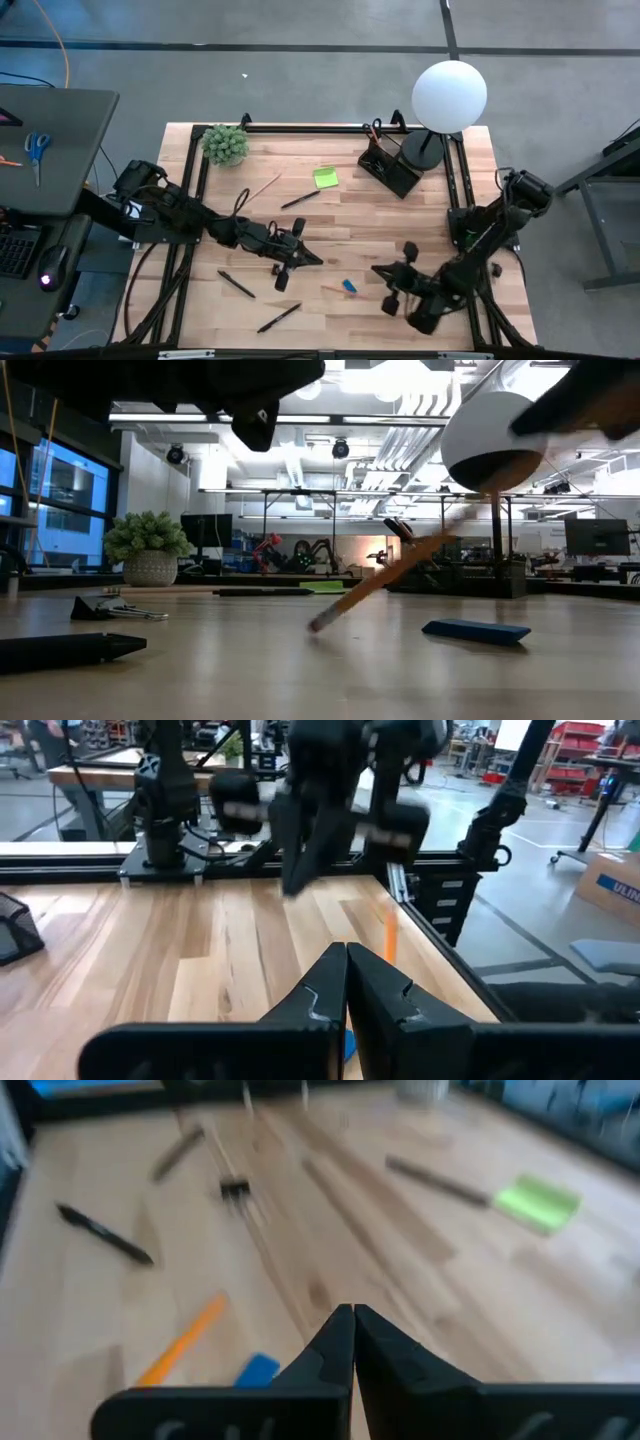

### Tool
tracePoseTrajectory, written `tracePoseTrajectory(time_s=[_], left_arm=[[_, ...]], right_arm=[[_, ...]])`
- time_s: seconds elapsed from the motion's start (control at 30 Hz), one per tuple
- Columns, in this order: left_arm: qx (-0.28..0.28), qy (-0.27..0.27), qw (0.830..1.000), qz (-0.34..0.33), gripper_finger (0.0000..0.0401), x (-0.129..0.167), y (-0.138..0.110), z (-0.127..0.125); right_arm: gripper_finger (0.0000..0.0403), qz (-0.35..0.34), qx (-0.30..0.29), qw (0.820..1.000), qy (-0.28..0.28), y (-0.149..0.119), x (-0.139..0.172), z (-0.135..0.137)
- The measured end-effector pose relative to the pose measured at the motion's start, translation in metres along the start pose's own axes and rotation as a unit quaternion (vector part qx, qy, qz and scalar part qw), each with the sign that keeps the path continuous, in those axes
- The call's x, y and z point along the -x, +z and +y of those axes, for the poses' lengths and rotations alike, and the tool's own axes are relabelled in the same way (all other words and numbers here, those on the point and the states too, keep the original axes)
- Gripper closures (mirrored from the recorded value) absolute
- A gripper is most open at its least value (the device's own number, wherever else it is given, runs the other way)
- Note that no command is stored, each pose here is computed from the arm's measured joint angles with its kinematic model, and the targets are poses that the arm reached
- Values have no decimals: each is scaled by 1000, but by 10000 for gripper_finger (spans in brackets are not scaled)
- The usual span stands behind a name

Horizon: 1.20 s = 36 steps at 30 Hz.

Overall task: Pick and place office supplies into organizer
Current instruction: Put the yellow pencil into the black desk organizer

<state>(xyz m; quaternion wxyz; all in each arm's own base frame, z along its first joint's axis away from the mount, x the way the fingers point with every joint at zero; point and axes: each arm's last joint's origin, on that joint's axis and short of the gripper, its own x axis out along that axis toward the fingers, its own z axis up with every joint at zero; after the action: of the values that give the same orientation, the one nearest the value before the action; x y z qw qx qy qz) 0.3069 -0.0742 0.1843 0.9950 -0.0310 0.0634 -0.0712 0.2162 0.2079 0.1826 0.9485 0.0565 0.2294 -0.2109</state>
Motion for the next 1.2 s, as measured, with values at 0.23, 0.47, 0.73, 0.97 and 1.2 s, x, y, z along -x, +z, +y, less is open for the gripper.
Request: tracePoseTrajectory(time_s=[0.23, 0.47, 0.73, 0.97, 1.2], left_arm=[[-1, -3, 1000, 8, 400, 0, -1, -1], [-6, 1, 998, 58, 400, 7, -1, 0], [10, -18, 995, 96, 400, 27, 15, -2], [-4, -41, 994, 101, 400, 30, 15, -15], [-4, -37, 994, 101, 400, 30, 15, -14]], right_arm=[[354, 53, 18, 998, 1, -14, -43, 7], [297, 44, -16, 992, 121, -8, -72, 30], [280, 45, 16, 981, 190, -37, -93, 64], [281, 86, 80, 975, 189, -43, -95, 97], [281, 73, 80, 974, 200, -22, -79, 120]])
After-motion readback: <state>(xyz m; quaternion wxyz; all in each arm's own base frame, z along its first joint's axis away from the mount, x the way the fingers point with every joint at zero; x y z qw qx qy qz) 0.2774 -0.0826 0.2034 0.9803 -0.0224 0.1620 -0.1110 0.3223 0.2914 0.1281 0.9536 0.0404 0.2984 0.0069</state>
